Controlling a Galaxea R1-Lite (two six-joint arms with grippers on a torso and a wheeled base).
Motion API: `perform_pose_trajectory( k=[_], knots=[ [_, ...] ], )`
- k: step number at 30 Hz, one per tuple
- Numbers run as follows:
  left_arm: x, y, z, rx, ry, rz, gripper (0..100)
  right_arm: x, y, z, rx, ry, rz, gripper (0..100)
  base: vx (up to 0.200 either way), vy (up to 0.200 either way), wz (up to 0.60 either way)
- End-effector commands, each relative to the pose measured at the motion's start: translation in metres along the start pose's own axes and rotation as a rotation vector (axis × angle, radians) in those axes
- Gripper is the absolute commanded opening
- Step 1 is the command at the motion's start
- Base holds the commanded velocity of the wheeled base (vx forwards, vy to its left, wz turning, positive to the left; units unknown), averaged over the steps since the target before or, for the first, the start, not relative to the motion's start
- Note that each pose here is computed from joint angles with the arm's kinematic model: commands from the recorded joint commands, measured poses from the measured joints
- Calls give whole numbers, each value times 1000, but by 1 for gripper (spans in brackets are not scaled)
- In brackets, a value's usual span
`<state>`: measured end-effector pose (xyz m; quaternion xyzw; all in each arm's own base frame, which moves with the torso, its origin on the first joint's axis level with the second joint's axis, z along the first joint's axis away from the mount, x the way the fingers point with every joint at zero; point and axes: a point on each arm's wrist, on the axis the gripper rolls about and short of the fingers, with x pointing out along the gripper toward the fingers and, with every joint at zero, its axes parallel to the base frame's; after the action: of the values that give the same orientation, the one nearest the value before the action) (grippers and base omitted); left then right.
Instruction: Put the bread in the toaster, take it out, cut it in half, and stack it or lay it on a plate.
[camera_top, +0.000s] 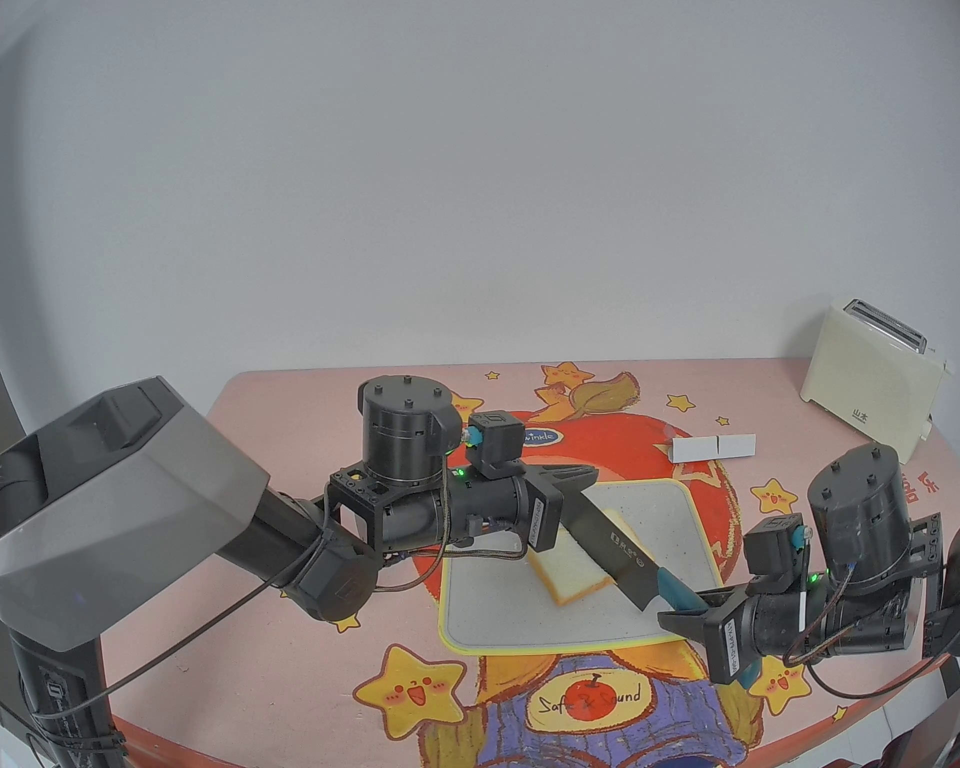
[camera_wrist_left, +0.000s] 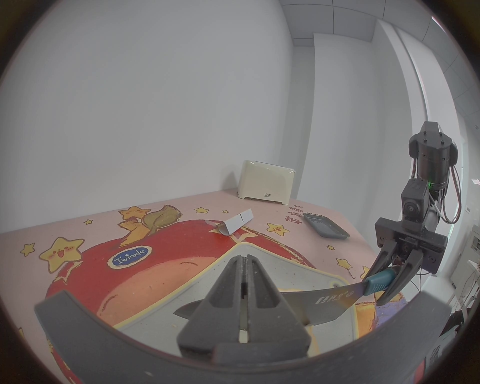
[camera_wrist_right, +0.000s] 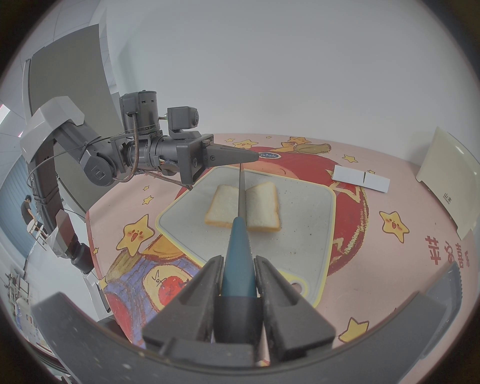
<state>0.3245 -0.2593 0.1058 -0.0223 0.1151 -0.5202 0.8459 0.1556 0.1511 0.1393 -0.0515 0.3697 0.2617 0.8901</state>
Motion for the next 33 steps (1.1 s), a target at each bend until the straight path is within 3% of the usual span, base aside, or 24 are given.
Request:
perform_pose_trajectory(
  k=[1,11,25,28,30,33],
  knots=[
    [-2,-1,2,4,-11,1,0,2,0,-1,-1,6,0,0,0,0,0],
    [4,3,-13,-13,24,5,0,-5,0,7,9,-45,5,0,0,0,0],
    [1,3,-8,-8,12,7,0,-6,1,10,10,-57,9,0,0,0,0],
    [2,3,-1,3,-10,4,0,-6,1,9,9,-54,10,0,0,0,0],
    [-3,1,15,21,-53,4,0,-6,1,10,10,-56,11,0,0,0,0],
    [-11,-4,32,23,-91,3,0,-6,1,9,10,-55,9,0,0,0,0]
  ],
)
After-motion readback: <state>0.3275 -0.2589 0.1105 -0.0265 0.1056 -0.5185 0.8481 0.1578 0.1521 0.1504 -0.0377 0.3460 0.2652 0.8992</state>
